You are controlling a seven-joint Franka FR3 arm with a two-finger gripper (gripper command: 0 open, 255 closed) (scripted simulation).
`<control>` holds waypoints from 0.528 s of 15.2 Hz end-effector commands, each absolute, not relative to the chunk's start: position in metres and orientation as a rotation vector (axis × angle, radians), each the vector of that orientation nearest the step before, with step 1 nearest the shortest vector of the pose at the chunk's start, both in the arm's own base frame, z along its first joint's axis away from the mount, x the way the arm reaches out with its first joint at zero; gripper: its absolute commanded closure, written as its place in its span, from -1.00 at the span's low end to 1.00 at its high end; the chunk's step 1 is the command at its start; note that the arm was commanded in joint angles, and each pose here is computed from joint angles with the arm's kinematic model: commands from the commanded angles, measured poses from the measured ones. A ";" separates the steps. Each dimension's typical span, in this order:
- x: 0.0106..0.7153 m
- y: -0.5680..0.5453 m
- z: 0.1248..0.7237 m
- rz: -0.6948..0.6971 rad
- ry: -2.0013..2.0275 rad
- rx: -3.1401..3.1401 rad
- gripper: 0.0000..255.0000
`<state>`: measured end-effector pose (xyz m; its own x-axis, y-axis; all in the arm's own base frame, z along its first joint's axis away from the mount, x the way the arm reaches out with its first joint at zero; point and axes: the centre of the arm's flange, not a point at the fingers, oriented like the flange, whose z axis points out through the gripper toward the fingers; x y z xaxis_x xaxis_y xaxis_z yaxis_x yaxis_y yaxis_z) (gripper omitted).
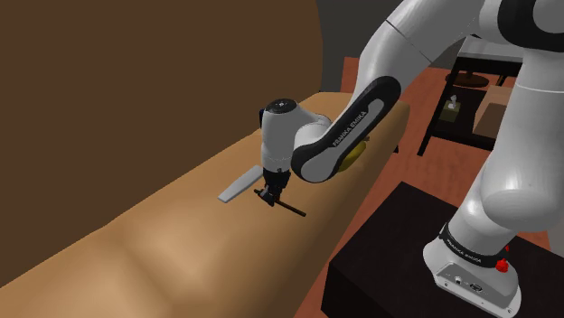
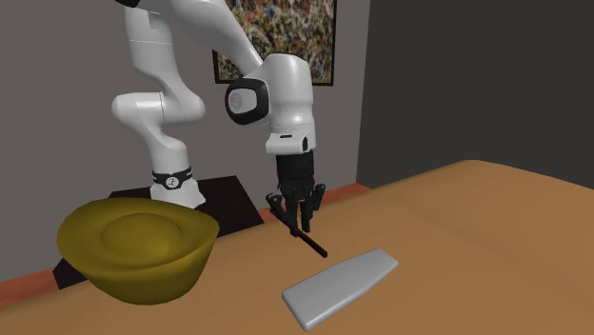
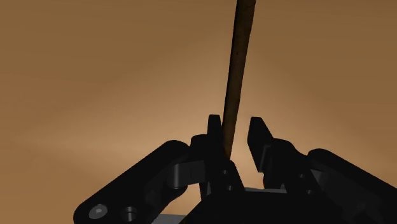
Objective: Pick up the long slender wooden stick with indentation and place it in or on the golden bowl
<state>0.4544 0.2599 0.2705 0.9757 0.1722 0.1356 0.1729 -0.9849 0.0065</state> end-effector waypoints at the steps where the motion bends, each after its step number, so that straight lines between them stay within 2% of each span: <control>1: 0.455 0.253 0.263 -0.188 -0.256 -3.129 1.00; 8: 0.455 0.252 0.269 -0.188 -0.256 -3.128 1.00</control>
<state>0.4551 0.2572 0.2708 0.9769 0.1685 0.1312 0.1687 -0.9856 0.0090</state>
